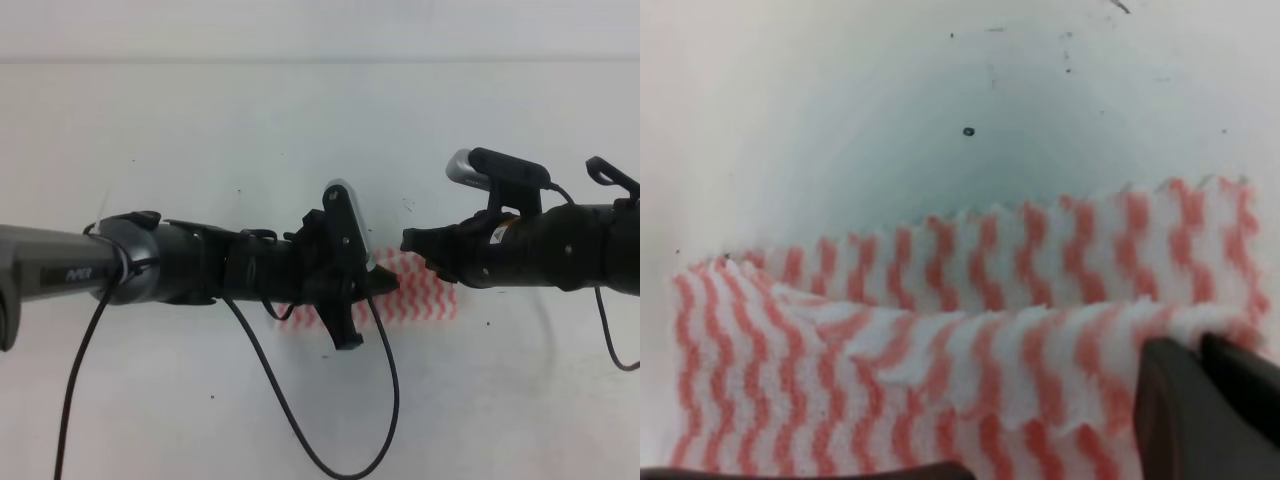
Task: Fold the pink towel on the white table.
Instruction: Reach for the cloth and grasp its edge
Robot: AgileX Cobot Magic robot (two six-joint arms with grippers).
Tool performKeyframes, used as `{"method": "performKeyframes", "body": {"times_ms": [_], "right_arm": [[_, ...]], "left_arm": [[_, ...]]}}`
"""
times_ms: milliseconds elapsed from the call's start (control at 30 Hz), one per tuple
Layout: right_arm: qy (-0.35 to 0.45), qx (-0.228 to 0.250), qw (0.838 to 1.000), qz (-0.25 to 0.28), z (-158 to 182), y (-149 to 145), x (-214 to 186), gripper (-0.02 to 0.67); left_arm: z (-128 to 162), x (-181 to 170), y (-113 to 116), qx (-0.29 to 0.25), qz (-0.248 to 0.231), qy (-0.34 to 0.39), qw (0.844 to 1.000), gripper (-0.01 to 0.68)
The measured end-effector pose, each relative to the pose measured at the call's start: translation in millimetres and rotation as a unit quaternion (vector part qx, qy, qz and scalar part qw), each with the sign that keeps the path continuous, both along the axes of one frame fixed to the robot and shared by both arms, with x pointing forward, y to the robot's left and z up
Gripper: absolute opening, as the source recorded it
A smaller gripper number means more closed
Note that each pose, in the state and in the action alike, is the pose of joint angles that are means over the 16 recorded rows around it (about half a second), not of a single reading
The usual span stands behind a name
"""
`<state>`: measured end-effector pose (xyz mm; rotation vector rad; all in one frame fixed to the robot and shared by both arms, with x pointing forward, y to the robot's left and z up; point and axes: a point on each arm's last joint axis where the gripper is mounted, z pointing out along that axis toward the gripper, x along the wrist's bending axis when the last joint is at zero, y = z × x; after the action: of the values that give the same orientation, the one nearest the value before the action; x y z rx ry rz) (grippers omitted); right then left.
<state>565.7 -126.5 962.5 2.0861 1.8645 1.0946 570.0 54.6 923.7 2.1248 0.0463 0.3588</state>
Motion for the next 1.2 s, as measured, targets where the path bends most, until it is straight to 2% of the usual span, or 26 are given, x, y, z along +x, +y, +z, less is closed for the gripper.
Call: {"method": "performKeyframes", "body": {"times_ms": [667, 1200], "right_arm": [[-0.002, 0.001, 1.0, 0.0, 0.6, 0.0, 0.2, -0.017], [-0.003, 0.001, 1.0, -0.001, 0.8, 0.0, 0.2, -0.017]], "left_arm": [[-0.3, -0.7, -0.9, 0.005, 0.004, 0.039, 0.999, -0.006], [-16.5, 3.8, -2.7, -0.001, 0.018, 0.044, 0.999, -0.005]]}}
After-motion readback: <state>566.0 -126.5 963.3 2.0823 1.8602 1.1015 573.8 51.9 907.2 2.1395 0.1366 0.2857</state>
